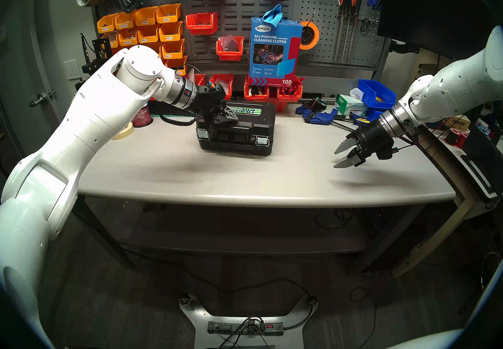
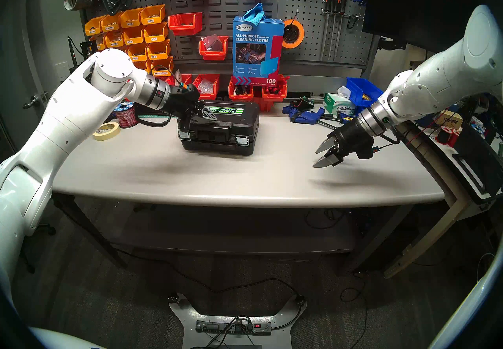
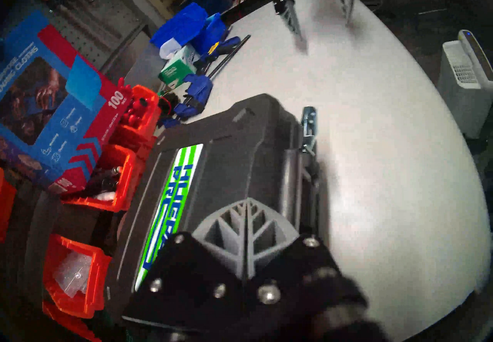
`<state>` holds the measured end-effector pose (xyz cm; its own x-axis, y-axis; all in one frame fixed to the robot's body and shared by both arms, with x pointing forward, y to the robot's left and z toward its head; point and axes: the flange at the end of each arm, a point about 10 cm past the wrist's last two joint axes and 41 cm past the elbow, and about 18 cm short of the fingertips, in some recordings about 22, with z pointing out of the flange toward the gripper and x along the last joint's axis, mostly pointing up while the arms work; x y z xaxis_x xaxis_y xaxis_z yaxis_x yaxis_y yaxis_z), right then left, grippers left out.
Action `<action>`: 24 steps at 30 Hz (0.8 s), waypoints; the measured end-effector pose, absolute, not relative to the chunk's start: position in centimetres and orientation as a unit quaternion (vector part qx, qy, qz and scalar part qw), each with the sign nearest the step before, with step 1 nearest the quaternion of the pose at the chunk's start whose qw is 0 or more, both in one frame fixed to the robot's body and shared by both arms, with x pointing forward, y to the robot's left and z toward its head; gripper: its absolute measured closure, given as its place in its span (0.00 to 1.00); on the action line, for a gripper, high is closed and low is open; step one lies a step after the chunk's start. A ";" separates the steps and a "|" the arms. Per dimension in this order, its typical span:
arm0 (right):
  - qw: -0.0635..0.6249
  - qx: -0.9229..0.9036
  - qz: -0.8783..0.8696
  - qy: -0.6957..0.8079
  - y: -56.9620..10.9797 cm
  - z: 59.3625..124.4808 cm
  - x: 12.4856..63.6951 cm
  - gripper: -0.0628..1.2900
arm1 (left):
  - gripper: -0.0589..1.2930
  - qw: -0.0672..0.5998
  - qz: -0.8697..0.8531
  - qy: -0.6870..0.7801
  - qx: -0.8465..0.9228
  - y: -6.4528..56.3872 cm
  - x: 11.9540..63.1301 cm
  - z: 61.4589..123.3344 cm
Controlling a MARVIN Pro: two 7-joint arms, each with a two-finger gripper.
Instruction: Open the tool box
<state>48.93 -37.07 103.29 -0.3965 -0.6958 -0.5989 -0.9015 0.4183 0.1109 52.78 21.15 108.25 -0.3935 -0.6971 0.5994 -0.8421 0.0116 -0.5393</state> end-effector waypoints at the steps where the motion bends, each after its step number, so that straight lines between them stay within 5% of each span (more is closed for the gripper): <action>1: 0.239 -0.495 0.215 0.807 -37.1 103.3 48.9 0.04 | 0.97 0.085 0.444 -0.714 0.535 21.6 52.0 108.5; 6: 0.239 -0.495 0.215 0.807 -37.1 103.3 48.9 0.04 | 0.95 0.090 0.443 -0.725 0.519 22.3 50.2 108.8; 12: 0.239 -0.495 0.215 0.808 -37.1 103.3 48.9 0.04 | 0.69 0.086 0.444 -0.728 0.516 22.9 48.8 108.3; 24: 0.239 -0.494 0.215 0.808 -37.1 103.3 48.9 0.04 | 0.68 0.061 0.441 -0.704 0.553 23.6 50.0 105.9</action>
